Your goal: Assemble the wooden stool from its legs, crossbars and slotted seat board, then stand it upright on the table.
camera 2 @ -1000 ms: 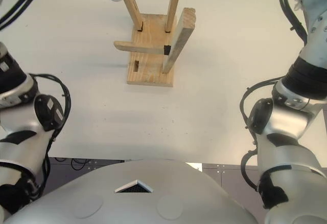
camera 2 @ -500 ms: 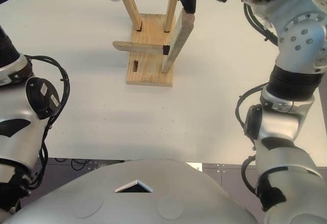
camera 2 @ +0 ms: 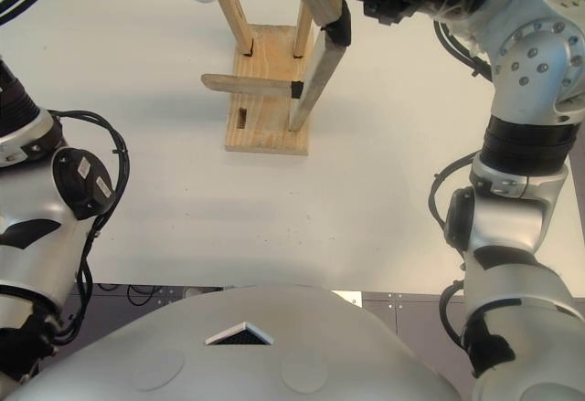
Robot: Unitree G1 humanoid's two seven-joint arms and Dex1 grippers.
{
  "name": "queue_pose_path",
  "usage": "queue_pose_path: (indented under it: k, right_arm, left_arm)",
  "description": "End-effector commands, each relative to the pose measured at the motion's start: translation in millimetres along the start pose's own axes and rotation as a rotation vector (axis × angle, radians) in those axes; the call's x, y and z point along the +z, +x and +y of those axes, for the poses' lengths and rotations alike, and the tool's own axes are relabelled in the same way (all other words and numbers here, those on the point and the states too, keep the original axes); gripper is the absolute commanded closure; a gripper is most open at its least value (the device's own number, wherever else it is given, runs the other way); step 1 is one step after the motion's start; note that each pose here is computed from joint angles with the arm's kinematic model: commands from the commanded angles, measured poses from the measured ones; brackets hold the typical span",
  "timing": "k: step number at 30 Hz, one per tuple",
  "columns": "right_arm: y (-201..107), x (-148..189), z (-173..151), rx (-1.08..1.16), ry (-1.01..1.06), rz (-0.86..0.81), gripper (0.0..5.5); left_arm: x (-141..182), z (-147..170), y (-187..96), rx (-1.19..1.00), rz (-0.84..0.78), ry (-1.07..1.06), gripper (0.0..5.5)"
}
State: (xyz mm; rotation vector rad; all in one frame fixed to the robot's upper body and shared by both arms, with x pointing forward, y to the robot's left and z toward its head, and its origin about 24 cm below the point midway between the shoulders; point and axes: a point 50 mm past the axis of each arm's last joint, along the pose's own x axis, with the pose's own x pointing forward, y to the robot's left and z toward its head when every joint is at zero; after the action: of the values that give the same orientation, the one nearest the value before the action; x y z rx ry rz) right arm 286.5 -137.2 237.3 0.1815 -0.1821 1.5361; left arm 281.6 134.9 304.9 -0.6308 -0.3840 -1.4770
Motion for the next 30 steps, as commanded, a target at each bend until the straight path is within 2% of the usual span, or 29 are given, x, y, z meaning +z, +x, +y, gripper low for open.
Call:
queue_pose_path:
  k: [1,7,8,13,19,25,28,30]
  right_arm:
    - [4,10,0,0.022,-0.023,0.01,3.48]
    - [4,4,-2,0.008,0.005,0.025,3.48]
    - [5,3,-3,0.001,0.011,0.03,3.11]
    - [7,3,-9,-0.012,0.029,0.042,2.42]
    - [-3,-2,-15,-0.041,0.048,0.135,1.31]
    - [-19,-28,-14,-0.072,0.111,0.291,1.26]
    - [-21,-31,-11,-0.049,0.135,0.338,1.26]
    - [-26,-29,-11,-0.046,0.174,0.338,1.26]
  left_arm:
    - [-1,0,0,-0.003,0.003,0.004,3.29]
    - [-3,7,-4,0.035,-0.028,0.019,3.34]
    - [-1,8,-4,0.042,-0.04,0.027,3.35]
    - [14,11,-10,0.075,-0.108,0.087,3.47]
    - [54,9,-35,0.159,-0.153,0.201,3.49]
    - [88,0,-79,0.32,-0.078,0.316,3.49]
    - [90,-1,-89,0.362,-0.038,0.347,3.49]
    - [79,3,-97,0.399,0.025,0.358,3.49]
